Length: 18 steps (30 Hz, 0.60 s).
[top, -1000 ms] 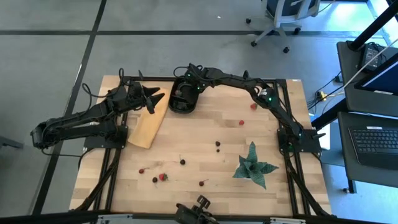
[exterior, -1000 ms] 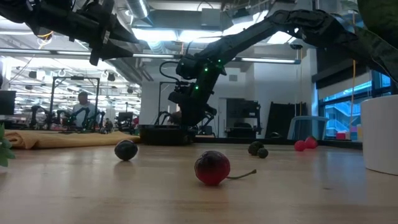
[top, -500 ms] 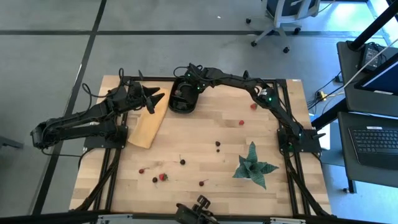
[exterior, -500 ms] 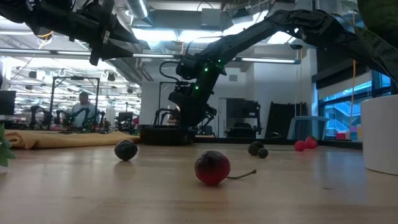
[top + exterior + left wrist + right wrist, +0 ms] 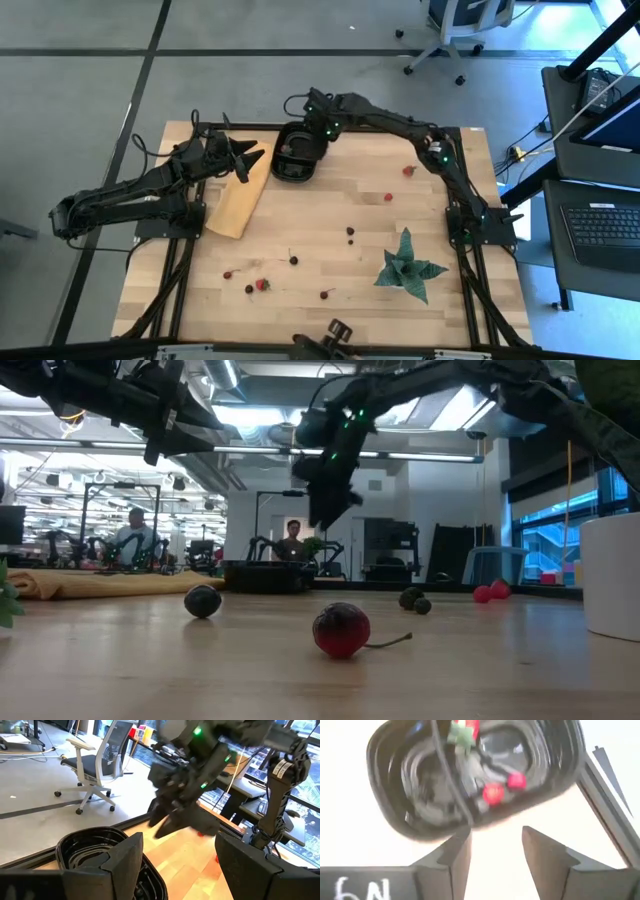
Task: Pick and placing Produce into tupperware
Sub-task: Put the top red strawberry into the black bin
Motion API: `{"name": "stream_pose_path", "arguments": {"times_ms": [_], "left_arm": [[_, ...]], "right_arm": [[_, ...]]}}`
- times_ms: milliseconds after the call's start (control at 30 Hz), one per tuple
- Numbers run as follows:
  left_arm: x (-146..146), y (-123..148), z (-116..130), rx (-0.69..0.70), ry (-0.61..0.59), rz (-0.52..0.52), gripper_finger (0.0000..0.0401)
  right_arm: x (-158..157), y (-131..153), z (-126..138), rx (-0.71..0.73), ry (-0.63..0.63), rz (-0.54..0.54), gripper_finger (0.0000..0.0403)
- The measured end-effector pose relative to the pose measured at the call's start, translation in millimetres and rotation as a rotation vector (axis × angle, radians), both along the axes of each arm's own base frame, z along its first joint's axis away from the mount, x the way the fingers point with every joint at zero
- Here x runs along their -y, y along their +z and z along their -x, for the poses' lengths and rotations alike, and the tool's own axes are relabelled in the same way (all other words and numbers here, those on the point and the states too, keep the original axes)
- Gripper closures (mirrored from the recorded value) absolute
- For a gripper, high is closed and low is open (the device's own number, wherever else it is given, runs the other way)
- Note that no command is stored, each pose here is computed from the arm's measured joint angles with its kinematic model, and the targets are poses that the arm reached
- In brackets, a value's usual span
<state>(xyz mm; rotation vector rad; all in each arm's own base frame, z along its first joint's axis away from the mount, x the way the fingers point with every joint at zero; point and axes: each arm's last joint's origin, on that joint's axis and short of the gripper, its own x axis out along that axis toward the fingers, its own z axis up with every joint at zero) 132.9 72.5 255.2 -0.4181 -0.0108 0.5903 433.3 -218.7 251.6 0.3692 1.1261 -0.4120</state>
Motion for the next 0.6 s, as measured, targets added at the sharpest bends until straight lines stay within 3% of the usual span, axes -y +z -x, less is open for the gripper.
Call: {"name": "stream_pose_path", "arguments": {"times_ms": [367, 600], "left_arm": [[0.2, -0.8, -0.1, -0.006, -0.008, 0.005, 0.0161], [0.8, -7.9, 0.8, -0.069, -0.009, 0.047, 0.0161]], "right_arm": [[-17.4, 69.0, 75.4, -0.249, 0.135, -0.082, 0.0228], [-29.3, 111.2, 126.9, -0.197, 0.174, -0.021, 0.0228]]}}
